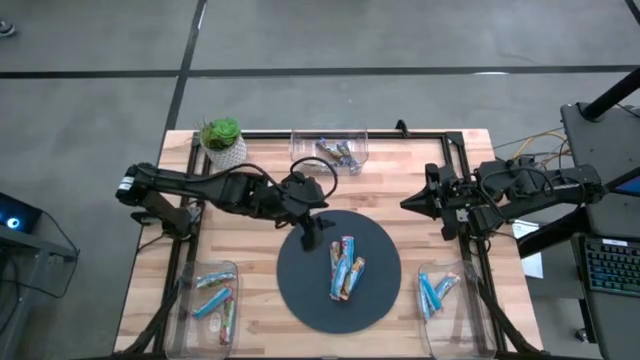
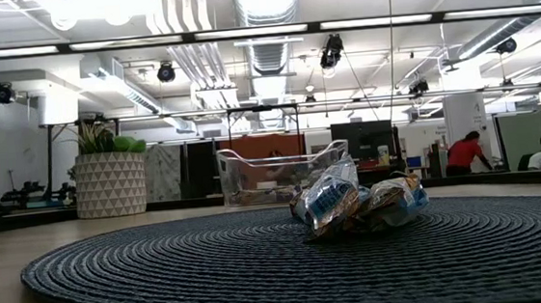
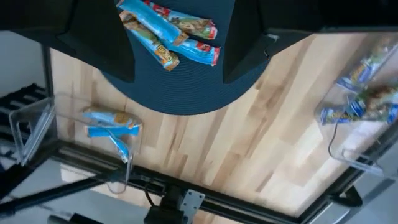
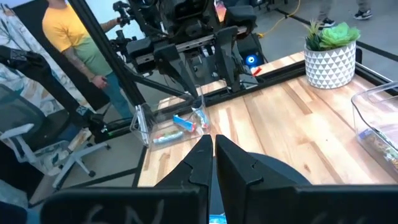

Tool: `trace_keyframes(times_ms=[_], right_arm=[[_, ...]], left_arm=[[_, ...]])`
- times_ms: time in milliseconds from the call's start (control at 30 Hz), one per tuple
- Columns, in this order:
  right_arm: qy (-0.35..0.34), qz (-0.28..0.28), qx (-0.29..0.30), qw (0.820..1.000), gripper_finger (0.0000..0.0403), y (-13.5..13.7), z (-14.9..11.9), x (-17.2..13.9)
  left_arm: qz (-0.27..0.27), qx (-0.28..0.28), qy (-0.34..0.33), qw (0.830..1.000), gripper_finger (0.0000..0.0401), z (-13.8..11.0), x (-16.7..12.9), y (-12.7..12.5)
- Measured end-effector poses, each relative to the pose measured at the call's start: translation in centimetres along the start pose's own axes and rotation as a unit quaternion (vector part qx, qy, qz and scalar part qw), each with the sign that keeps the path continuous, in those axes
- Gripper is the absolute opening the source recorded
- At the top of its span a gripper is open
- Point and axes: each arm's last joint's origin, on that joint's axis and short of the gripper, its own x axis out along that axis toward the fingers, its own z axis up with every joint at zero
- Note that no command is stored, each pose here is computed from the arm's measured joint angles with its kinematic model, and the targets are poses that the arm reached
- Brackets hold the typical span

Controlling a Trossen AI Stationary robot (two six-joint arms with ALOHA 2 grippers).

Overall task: Pick and place Granola Bars by type
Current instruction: Put the yellow granola bar into the bottom right transparent bin

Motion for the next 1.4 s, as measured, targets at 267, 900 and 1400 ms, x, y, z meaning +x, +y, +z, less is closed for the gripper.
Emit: trace_keyframes(times_ms=[267, 900, 1400], right_arm=[[0.001, 0.000, 0.002, 1.000, 0.0013, 0.0, 0.0, 0.0], [-0.005, -0.011, 0.061, 0.998, 0.0013, -0.1, 0.0, 0.1], [0.005, -0.009, 0.011, 1.000, 0.0013, -0.1, -0.1, 0.0]], left_arm=[[0.003, -0.044, 0.006, 0.999, 0.0225, -0.3, 0.3, 0.0], [0.074, -0.292, 0.042, 0.953, 0.0225, -4.2, 3.1, 1.1], [0.043, -0.429, 0.004, 0.902, 0.0224, -3.8, 3.6, 0.6]])
